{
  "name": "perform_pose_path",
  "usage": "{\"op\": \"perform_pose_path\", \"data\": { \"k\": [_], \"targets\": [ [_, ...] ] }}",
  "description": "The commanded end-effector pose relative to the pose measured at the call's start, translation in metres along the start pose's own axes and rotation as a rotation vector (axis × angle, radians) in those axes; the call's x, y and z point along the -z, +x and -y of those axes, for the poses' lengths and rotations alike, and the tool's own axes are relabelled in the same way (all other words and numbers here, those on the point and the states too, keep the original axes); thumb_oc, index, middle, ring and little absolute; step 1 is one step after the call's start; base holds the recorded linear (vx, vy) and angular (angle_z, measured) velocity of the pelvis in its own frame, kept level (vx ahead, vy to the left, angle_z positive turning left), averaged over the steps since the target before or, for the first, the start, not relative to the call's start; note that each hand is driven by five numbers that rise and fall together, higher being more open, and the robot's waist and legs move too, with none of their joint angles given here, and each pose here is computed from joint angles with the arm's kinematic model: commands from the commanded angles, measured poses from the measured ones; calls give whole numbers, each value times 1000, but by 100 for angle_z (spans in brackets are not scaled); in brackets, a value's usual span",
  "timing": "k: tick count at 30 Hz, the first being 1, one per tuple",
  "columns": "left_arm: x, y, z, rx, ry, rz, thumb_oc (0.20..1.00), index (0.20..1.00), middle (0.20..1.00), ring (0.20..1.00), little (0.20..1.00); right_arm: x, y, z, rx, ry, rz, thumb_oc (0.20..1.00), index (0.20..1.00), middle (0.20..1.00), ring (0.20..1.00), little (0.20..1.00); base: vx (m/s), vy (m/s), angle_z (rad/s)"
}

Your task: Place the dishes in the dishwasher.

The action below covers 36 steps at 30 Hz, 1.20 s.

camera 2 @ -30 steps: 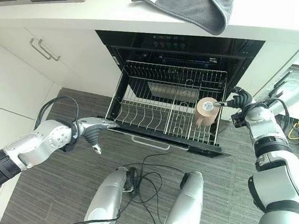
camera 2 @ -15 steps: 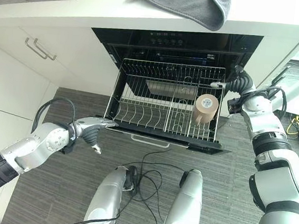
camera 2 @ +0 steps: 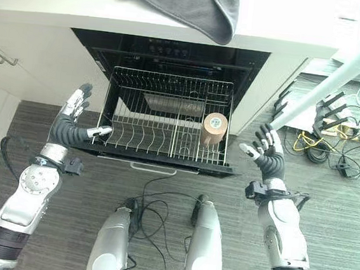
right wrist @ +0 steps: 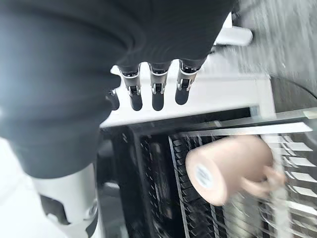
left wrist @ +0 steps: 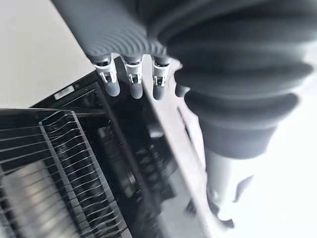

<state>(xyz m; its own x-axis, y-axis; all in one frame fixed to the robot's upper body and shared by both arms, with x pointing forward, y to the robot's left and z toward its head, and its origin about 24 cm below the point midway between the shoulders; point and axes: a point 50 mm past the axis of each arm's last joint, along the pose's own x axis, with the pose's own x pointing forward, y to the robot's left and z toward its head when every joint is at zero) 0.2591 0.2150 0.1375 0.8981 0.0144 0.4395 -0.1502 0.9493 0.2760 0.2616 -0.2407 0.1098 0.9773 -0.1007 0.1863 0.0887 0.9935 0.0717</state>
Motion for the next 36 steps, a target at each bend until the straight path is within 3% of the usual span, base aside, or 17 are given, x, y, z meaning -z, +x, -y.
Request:
{"op": "perform_pose_path", "data": {
  "k": [1, 9, 15, 23, 30, 36],
  "targets": [
    [-26, 1, -10, -54, 77, 184, 1000, 1000, 1000, 1000, 1000, -43, 10, -9, -94, 51, 233, 1000, 1000, 1000, 1000, 1000, 11, -20, -9],
    [-37, -7, -28, -149, 8, 223, 1000, 1000, 1000, 1000, 1000, -64, -4, 6, -64, -21, 378, 1000, 1000, 1000, 1000, 1000, 49, 136, -4],
    [-44, -10, -26, -41, -53, 240, 1000, 1000, 1000, 1000, 1000, -71, -23, 7, -16, 4, 451, 1000, 1000, 1000, 1000, 1000, 123, 177, 11],
    [-50, 0, -24, -66, -120, 272, 1000, 1000, 1000, 1000, 1000, -72, -19, -7, -55, -2, 465, 1000, 1000, 1000, 1000, 1000, -66, -29, -31],
    [-34, -3, -33, -152, -164, 181, 1000, 1000, 1000, 1000, 1000, -79, -13, -2, -128, -42, 453, 1000, 1000, 1000, 1000, 1000, -44, -226, -7],
    [-30, 3, -42, -210, -97, 186, 1000, 1000, 1000, 1000, 1000, -79, -2, -9, -166, -49, 443, 1000, 1000, 1000, 1000, 1000, -49, -107, -3]
  ]
}}
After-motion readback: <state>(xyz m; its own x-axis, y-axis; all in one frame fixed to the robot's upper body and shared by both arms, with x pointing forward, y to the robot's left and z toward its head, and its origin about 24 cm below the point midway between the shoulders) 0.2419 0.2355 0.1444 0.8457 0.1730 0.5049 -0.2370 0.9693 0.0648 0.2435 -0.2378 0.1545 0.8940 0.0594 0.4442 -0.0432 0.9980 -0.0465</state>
